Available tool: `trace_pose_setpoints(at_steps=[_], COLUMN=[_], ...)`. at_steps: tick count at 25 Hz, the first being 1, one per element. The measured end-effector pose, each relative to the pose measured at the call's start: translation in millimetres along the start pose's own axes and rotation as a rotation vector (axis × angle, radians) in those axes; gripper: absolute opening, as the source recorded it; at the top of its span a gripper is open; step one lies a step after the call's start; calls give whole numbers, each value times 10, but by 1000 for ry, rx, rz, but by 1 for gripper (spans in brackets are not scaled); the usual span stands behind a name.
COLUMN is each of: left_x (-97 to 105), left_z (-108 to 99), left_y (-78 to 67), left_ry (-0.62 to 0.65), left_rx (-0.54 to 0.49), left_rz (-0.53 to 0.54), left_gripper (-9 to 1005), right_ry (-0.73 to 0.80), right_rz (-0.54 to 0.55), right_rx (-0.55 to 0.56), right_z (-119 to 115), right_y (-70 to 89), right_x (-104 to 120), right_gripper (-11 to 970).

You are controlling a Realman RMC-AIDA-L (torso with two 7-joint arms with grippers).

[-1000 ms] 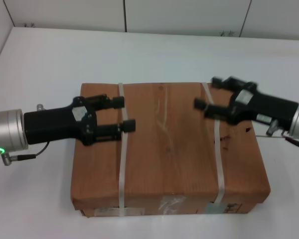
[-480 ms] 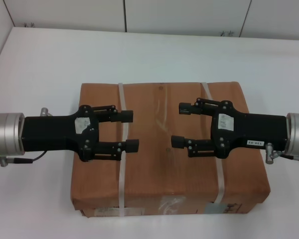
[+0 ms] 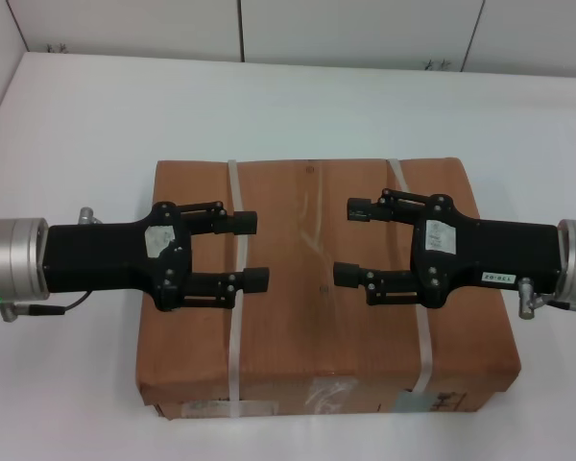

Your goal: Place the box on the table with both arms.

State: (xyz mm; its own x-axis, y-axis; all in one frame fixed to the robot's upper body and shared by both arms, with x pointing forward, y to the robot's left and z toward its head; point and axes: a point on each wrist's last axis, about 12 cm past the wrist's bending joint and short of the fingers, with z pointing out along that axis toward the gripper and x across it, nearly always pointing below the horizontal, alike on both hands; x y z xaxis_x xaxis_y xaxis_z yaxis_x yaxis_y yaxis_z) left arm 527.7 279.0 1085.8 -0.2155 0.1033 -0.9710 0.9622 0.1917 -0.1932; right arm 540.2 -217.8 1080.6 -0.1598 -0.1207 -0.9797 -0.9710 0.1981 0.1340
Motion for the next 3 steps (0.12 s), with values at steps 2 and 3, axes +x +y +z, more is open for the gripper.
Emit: trace_pose_setpoints(at_steps=[2, 3], left_x=[0, 2], left_z=[1, 4], left_y=[-1, -1], left_ry=[-1, -1], left_rx=[0, 0], left_rz=[0, 0], left_gripper=[766, 766], right_ry=[0, 0], right_rz=[0, 2], right_rx=[0, 0], right_z=[-4, -4], right_y=[-1, -1], right_x=[-1, -1], right_gripper=[861, 861])
